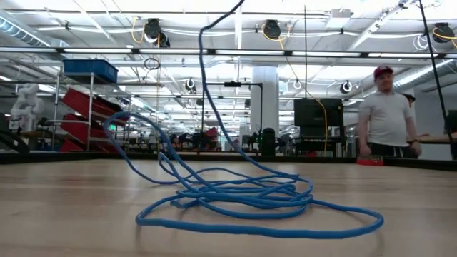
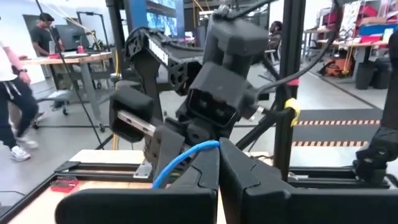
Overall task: Coil cords
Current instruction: Coil the blue wire onto the spool
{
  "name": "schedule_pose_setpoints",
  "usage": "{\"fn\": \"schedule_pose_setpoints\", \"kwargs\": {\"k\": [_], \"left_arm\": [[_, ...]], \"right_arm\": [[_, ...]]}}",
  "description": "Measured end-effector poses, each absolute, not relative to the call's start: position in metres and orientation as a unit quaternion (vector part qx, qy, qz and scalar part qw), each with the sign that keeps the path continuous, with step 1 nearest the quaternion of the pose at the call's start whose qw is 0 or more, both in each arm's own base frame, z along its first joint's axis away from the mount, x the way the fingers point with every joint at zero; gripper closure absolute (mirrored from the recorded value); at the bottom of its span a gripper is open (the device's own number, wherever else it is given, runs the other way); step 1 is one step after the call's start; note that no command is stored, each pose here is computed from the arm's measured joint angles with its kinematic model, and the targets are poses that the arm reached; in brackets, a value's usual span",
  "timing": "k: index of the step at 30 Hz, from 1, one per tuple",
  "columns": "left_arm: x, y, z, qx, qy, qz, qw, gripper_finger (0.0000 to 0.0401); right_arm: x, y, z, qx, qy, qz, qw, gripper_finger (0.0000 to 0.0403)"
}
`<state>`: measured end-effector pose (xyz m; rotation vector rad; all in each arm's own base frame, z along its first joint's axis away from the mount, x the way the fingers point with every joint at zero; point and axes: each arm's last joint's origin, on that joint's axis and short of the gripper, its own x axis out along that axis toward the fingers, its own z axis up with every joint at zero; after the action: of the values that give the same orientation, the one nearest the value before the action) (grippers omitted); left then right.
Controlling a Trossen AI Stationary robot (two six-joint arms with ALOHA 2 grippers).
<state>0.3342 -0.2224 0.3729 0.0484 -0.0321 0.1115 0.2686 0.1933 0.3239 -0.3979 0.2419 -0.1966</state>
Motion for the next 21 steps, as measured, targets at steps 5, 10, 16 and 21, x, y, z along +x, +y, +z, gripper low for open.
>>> {"fn": "schedule_pose_setpoints", "kwargs": {"k": [5, 10, 16, 21], "left_arm": [[0.354, -0.21, 0.362, 0.009, -0.011, 0.034, 0.999, 0.04], [0.371, -0.206, 0.343, 0.0, 0.009, 0.017, 1.0, 0.04], [0.381, -0.21, 0.326, 0.006, 0.025, 0.008, 1.0, 0.04], [0.381, -0.213, 0.323, 0.007, 0.026, 0.005, 1.0, 0.04]], "right_arm": [[0.269, 0.194, 0.324, -0.193, 0.117, -0.097, 0.969, 0.0403], [0.269, 0.194, 0.325, -0.192, 0.114, -0.097, 0.97, 0.0403], [0.269, 0.194, 0.324, -0.198, 0.119, -0.095, 0.968, 0.0403], [0.269, 0.194, 0.324, -0.197, 0.118, -0.095, 0.969, 0.0403]]}}
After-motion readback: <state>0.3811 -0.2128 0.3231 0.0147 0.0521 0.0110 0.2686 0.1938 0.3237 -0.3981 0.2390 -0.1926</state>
